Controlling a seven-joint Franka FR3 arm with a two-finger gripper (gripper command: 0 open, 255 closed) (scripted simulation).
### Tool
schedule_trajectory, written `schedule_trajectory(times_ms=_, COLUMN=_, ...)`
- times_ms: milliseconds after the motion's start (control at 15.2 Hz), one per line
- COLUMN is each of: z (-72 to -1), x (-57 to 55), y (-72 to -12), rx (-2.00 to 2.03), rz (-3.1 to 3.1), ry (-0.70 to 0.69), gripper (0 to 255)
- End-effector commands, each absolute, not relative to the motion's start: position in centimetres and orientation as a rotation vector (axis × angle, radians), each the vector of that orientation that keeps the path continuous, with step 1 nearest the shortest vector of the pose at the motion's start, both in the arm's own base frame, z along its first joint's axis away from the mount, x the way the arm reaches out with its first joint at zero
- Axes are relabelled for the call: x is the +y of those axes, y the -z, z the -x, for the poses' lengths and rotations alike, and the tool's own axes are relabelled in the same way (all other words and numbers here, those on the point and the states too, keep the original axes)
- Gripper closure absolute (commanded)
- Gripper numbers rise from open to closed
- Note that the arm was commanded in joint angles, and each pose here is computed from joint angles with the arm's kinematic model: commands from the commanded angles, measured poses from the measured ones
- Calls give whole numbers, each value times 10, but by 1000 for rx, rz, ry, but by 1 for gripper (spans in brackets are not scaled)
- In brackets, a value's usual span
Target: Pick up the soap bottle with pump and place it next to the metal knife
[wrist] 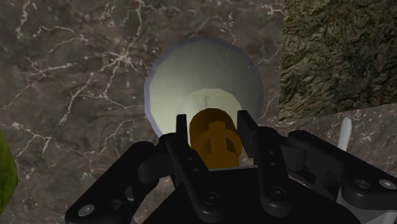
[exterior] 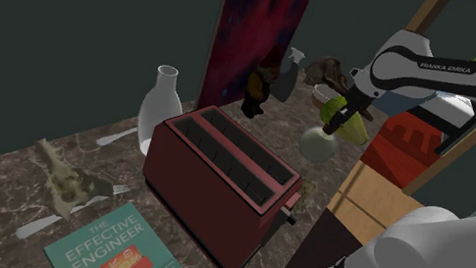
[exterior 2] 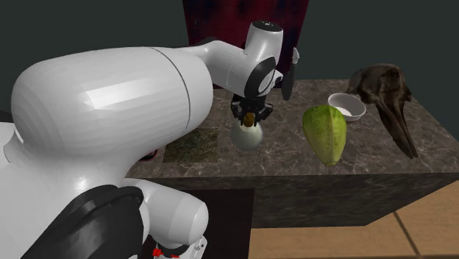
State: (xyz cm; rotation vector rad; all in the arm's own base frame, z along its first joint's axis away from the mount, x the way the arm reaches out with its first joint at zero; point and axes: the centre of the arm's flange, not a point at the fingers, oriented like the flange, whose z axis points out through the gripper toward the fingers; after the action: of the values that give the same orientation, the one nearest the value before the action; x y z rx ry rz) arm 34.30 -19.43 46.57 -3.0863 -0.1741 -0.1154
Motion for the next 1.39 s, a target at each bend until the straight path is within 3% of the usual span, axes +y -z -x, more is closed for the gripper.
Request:
schedule_trajectory(times_ms=0, z=-343, x=-195, y=-475, rx=-174, rz=3086, ry=115, gripper=255)
schedule_trajectory(times_ms=1320, z=-343, x=-195, y=-581, rx=-174, rz=3086, ry=115, gripper=255)
